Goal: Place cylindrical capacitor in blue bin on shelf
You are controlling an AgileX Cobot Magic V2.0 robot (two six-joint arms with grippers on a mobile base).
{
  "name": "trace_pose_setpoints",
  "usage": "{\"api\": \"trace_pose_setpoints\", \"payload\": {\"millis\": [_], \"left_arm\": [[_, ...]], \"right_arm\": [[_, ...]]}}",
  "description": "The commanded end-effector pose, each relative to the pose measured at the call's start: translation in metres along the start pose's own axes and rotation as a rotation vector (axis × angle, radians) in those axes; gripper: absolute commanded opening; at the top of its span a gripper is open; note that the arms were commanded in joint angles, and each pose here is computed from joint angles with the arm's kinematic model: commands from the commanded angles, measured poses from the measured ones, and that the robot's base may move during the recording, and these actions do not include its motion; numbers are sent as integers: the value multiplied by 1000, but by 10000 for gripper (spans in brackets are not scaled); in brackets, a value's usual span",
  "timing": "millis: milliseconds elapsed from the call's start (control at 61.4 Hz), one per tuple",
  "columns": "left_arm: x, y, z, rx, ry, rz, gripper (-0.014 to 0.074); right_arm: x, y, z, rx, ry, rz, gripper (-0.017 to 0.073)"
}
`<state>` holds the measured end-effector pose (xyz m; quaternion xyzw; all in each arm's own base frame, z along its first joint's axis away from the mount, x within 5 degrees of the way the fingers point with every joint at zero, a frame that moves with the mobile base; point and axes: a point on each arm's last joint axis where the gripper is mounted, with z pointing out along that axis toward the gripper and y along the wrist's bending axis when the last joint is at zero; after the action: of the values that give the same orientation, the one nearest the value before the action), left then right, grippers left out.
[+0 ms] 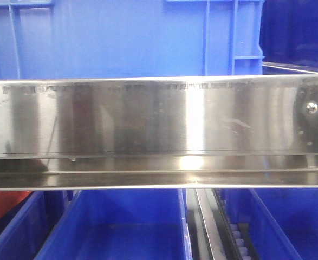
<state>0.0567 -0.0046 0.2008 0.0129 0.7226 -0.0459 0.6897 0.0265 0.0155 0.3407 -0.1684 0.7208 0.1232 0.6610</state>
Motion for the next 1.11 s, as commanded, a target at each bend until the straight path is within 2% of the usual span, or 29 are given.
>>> {"api": "trace_pose_setpoints", "payload": {"millis": [0, 994, 1092], "left_arm": [[-2, -1, -1, 15, -18, -2, -111], [-2, -1, -1, 16, -20, -2, -111], [-2, -1, -1, 16, -20, -2, -111]], "right_arm": [[-2, -1, -1, 13, -27, -10, -150], [-2, -1, -1, 13, -27, -10, -150], [-1, -1, 0, 14, -40, 3, -150]]}}
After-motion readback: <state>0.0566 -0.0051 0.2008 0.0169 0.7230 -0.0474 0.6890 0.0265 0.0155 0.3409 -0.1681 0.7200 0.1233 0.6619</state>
